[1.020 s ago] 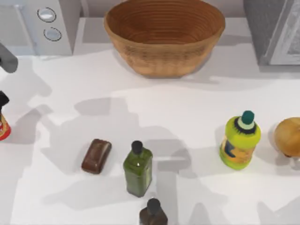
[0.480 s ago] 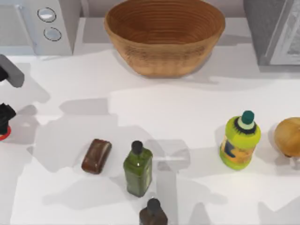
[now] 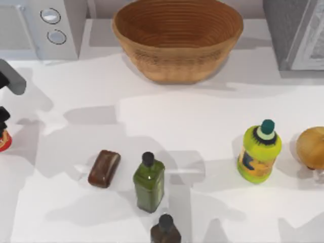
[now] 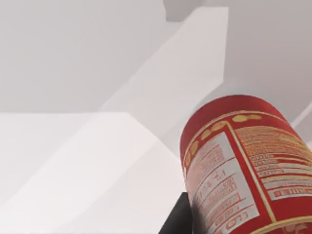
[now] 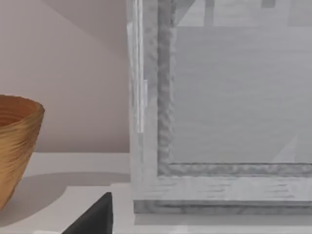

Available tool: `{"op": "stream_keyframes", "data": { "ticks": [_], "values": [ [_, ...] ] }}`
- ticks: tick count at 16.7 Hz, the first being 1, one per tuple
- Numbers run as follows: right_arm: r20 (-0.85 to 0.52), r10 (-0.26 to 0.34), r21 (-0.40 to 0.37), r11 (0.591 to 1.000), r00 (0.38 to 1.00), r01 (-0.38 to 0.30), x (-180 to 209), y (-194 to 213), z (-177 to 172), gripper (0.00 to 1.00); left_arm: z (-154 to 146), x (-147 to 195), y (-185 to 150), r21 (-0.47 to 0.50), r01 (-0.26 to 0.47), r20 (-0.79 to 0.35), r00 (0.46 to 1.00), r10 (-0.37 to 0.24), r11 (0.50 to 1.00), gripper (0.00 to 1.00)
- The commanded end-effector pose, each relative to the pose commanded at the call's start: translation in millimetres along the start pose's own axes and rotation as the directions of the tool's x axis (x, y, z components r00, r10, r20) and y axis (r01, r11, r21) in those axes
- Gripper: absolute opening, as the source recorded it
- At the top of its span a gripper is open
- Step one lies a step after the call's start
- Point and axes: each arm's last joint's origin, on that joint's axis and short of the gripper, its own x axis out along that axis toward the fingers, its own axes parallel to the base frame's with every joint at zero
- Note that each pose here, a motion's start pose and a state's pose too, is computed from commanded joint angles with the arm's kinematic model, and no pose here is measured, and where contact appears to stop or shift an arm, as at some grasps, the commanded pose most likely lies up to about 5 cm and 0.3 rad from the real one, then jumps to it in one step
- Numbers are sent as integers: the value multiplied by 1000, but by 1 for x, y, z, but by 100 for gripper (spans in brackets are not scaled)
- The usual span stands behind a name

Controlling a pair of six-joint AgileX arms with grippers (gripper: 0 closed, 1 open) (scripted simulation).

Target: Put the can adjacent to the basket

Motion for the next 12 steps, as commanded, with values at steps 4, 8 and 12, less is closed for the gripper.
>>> {"op": "stream_keyframes", "data": {
  "ticks": [4,8,12],
  "values": [
    [0,0,0,1000,1000,0,0,0,0,100,0,0,0,0,0,0,1000,0,1000,2],
    [0,0,0,1000,1000,0,0,0,0,100,0,0,0,0,0,0,1000,0,1000,0],
    [0,0,0,1000,1000,0,0,0,0,100,0,0,0,0,0,0,1000,0,1000,0]
  ]
}}
